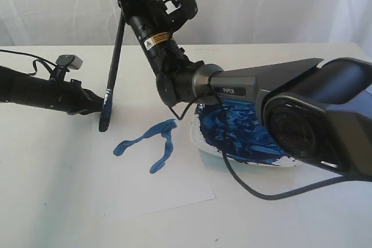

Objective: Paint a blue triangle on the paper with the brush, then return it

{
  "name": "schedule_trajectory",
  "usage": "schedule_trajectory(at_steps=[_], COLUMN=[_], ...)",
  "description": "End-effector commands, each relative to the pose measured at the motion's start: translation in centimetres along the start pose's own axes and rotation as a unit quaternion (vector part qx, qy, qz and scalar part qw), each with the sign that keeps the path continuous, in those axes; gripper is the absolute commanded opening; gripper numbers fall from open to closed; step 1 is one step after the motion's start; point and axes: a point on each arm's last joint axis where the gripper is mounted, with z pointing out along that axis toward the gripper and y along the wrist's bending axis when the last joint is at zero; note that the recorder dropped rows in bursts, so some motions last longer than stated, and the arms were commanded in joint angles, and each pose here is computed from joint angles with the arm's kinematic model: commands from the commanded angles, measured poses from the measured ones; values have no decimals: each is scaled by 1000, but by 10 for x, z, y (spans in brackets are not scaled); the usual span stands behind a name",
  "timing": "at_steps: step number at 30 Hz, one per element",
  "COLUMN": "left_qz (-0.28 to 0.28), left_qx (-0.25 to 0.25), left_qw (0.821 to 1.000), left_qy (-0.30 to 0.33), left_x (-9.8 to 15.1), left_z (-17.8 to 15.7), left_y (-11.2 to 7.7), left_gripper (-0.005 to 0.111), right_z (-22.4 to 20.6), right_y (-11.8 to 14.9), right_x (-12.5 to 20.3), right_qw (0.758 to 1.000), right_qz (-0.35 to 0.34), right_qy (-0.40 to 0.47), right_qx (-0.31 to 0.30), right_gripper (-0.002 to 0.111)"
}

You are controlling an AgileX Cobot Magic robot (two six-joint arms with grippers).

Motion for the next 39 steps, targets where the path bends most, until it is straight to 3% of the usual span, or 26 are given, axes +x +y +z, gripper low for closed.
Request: schedule_trajectory(at_steps=[1,4,13,16,25,34,39], left_qz=[22,22,22,22,22,22,22], left_qx=[-20,-20,-20,-20,-20,-20,-20], left_qw=[998,998,998,998,998,998,998], left_qy=[57,57,57,57,57,57,57], left_x=[23,23,23,23,23,23,23], left_z=[6,6,6,6,6,6,6], left_y=[8,8,8,8,8,8,8], left_gripper=[0,0,0,0,0,0,0], right_z=[0,-3,-4,-2,1,-3,-4], right_y=[-21,-33,-37,-31,0,18,24], right_x=[-5,-4,-3,-5,-15,10,19], right_qw=[995,985,982,987,999,987,983], right_qz=[57,90,96,86,-5,-112,-122], right_qy=[33,46,45,39,-6,54,67], right_qx=[75,140,158,127,-52,-106,-120], right_gripper=[0,0,0,0,0,0,0])
